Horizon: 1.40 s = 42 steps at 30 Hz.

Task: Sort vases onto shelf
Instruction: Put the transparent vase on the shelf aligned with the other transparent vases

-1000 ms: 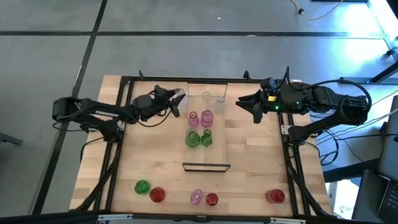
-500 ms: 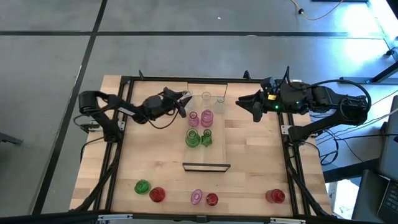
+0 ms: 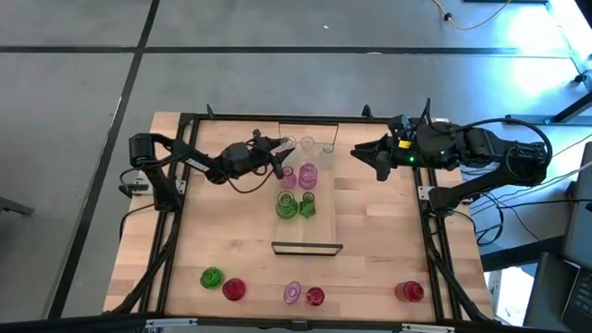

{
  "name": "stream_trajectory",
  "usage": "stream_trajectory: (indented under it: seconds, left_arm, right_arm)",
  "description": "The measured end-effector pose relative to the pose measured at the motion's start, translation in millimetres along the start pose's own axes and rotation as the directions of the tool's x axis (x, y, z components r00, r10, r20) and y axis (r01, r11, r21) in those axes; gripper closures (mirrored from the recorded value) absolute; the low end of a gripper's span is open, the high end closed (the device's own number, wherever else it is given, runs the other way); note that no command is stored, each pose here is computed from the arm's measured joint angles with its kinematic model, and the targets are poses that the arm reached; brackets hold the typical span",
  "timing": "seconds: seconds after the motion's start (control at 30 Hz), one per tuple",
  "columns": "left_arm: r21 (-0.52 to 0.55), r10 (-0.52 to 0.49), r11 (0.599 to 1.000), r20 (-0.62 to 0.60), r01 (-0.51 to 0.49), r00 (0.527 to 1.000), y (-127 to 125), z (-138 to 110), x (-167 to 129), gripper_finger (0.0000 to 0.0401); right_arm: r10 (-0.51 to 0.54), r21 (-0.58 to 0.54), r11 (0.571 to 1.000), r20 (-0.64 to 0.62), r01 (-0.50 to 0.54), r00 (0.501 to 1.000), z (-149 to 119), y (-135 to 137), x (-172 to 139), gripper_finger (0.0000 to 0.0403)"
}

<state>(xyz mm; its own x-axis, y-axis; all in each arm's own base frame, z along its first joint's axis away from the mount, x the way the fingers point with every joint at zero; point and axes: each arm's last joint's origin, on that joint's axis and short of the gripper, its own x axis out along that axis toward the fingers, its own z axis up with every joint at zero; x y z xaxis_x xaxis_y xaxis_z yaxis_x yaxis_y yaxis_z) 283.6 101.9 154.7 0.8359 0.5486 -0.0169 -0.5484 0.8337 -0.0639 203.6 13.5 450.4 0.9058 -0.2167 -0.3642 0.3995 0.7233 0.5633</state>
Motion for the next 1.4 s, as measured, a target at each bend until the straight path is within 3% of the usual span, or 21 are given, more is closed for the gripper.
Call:
stream_trajectory:
  seconds: [0.3, 0.5, 1.4]
  left_arm:
    - [0.004, 0.010, 1.000, -0.012, -0.010, 1.000, 0.8, -1.3, 0.1, 0.0244]
    - [0.018, 0.014, 1.000, -0.051, -0.013, 0.999, 1.0, -6.6, -0.8, 0.0212]
    - [0.000, 0.009, 1.000, -0.032, -0.009, 0.999, 0.7, -4.5, -0.6, 0.0220]
  right_arm:
    - [-0.004, -0.005, 1.000, -0.004, 0.004, 1.000, -0.4, -0.4, 0.0, 0.0267]
    - [-0.005, -0.015, 1.000, -0.005, 0.005, 1.000, -0.5, -0.5, 0.0, 0.0267]
    - [-0.005, -0.021, 1.000, -0.006, 0.005, 1.000, -0.5, -0.5, -0.1, 0.0267]
